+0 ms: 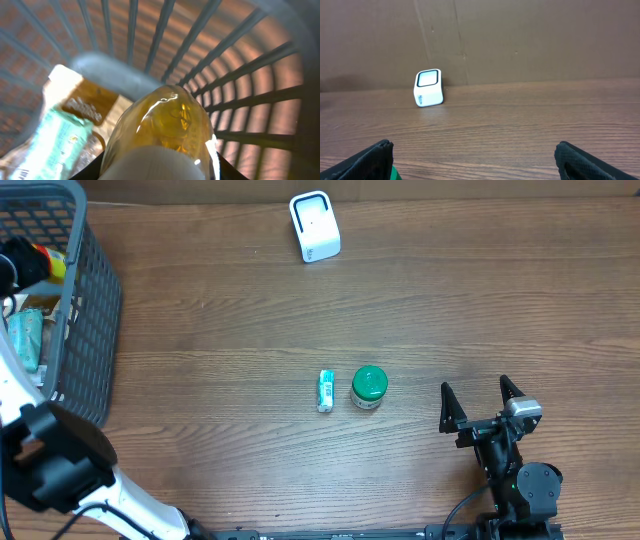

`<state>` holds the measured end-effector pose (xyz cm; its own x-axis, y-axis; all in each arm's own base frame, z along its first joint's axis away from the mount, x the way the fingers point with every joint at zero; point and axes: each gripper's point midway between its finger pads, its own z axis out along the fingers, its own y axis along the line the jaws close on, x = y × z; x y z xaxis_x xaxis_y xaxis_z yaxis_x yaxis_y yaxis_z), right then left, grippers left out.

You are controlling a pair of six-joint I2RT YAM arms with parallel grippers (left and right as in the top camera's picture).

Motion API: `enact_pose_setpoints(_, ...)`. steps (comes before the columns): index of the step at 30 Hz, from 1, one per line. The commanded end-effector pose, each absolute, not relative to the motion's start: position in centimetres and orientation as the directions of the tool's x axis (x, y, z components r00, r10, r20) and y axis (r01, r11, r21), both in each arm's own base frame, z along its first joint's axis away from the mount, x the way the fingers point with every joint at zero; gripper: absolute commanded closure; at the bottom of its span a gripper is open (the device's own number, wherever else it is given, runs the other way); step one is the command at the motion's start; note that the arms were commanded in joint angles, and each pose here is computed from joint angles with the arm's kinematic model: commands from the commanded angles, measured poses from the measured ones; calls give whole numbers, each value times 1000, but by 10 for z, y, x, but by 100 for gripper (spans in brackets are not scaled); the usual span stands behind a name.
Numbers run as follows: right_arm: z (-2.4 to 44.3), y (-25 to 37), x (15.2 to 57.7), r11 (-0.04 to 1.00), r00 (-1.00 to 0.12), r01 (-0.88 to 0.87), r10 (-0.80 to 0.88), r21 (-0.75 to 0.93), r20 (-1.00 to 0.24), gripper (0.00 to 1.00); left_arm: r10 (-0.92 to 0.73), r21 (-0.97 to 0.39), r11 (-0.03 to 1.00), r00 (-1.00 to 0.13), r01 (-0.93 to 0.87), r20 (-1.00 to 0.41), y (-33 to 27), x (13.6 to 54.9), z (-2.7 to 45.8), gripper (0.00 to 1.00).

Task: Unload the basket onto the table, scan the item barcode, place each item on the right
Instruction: 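Grasp the amber bottle in the basket with the left gripper, then lift the amber bottle and carry it toward the white scanner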

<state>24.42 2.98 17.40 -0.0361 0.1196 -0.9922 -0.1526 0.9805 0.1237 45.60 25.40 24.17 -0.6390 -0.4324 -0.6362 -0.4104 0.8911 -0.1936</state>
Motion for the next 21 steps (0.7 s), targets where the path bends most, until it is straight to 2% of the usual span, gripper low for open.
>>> enact_pose_setpoints(1,171,28,245,982,-35,-144,120,124,-992,0,-360,-173,907,-491,-384,-793,245,440,340,58)
enact_pose_setpoints(7,171,28,245,982,-35,-144,120,124,-992,0,-274,-161,930,-328,-331,-904,198,401,439,59)
enact_pose_setpoints(13,171,28,245,982,-35,-144,120,124,-992,0,-189,-135,970,-280,-202,-941,127,383,483,59)
enact_pose_setpoints(17,171,28,245,982,-35,-144,120,124,-992,0,-135,-118,991,-385,-68,-913,71,384,464,59)
enact_pose_setpoints(21,171,28,245,982,-35,-144,120,124,-992,0,-95,-134,990,-532,35,-841,22,389,423,59)
